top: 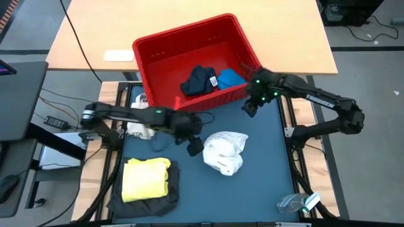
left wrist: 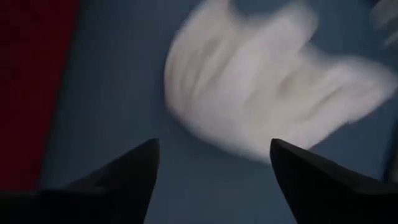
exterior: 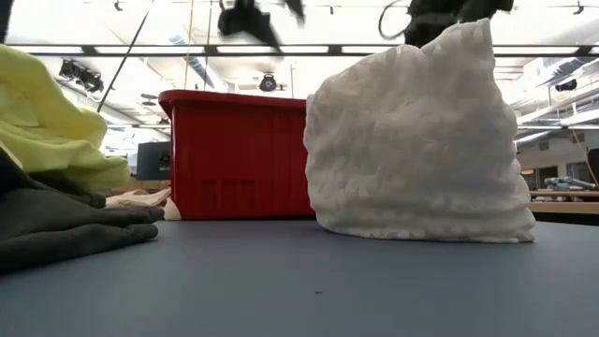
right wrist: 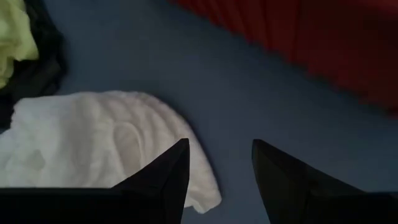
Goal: Fold laundry
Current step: Fold the white blouse
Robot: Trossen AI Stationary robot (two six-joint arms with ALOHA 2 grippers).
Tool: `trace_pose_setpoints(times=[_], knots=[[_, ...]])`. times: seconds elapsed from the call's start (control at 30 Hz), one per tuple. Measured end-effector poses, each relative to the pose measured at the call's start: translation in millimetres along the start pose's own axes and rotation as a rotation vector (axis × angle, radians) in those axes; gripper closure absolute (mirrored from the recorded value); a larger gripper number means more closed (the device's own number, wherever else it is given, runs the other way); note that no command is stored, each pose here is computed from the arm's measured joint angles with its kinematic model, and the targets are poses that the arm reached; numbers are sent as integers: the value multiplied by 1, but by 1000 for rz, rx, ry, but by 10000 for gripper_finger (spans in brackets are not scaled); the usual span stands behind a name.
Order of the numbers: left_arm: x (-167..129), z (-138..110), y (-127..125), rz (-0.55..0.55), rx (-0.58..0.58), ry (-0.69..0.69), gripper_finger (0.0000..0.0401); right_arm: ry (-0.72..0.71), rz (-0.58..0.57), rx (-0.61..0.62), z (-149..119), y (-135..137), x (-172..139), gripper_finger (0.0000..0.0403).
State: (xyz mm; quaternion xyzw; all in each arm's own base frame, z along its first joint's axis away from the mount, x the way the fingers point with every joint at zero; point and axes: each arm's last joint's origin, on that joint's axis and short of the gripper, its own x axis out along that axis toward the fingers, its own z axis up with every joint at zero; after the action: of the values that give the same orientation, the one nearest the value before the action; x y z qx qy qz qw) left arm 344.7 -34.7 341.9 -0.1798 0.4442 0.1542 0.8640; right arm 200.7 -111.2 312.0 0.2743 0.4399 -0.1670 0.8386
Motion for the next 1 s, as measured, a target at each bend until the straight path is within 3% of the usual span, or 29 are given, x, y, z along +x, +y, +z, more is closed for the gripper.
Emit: trace_pose_setpoints(times=[0.13, 0.23, 0.47, 0.67, 0.77, 0.9, 1.0], knots=[[37, -1, 18, 30, -4, 213, 115, 73, 39, 37, -4, -5, 22, 223], [61, 5, 49, 118, -39, 322, 128, 121, 46, 40, -3, -8, 36, 223], [66, 31, 132, 209, -150, 327, 157, 38, 28, 73, 17, -25, 55, 223], [61, 51, 190, 237, -100, 218, 174, -219, -170, 138, 41, -58, 47, 222], [58, 64, 218, 321, -85, 92, 178, -394, -300, 145, 56, -80, 36, 222], [52, 83, 267, 486, -58, -99, 179, -548, -328, 152, 68, -102, 23, 222], [44, 89, 294, 489, -104, -195, 179, -571, -267, 182, 68, -111, 16, 222]])
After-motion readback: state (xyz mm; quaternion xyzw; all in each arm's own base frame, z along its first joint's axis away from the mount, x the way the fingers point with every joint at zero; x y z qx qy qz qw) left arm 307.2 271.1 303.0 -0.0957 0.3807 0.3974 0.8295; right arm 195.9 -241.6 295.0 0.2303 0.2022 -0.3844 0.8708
